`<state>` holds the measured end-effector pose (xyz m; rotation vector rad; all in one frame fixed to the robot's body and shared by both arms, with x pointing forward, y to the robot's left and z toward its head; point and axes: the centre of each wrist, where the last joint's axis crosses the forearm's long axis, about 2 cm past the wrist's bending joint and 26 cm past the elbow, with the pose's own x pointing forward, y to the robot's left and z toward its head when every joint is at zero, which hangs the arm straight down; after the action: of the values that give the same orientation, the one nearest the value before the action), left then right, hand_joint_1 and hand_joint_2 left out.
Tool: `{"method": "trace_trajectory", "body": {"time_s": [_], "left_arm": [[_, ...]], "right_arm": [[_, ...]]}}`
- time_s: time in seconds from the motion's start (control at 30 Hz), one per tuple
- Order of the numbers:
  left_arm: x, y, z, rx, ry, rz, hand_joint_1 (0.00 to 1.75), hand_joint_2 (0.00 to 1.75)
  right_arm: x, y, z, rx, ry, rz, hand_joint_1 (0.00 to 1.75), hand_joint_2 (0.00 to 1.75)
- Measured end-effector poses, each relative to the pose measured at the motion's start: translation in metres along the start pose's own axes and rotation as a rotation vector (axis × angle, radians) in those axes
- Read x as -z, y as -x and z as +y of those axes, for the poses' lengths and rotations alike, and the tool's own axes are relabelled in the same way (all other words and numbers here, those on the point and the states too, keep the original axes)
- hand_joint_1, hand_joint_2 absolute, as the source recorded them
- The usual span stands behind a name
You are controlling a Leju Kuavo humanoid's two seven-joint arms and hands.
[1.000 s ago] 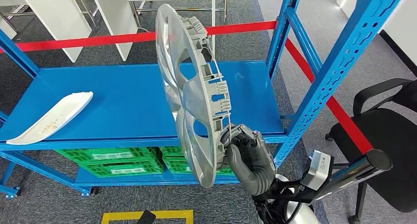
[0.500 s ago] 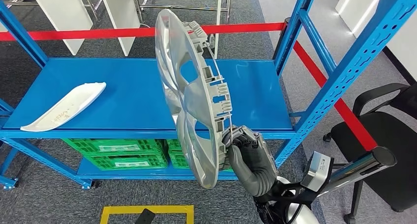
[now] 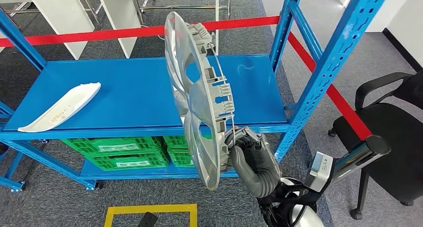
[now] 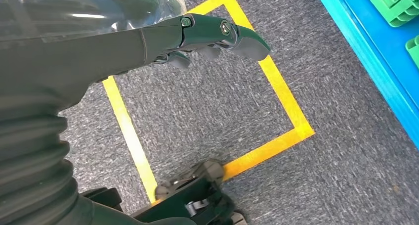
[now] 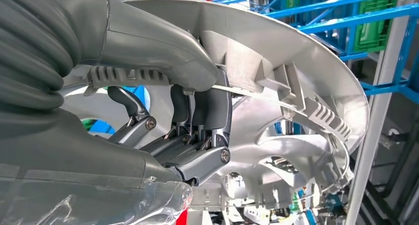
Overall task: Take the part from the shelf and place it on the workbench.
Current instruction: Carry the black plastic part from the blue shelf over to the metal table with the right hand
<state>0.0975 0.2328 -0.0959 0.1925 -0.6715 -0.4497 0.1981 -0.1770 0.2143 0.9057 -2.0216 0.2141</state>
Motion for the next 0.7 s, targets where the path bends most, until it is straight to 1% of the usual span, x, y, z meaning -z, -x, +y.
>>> {"method": "trace_trajectory", "body": {"time_s": [0.7], "left_arm": [[0.0002,-0.0006,-0.0001,-0.006,-0.002,0.000,0.00,1.75]], "right_arm": [[-0.0006,0.0000,-0.0008,-0.024,0.019,0.015,1.75,1.75]]}}
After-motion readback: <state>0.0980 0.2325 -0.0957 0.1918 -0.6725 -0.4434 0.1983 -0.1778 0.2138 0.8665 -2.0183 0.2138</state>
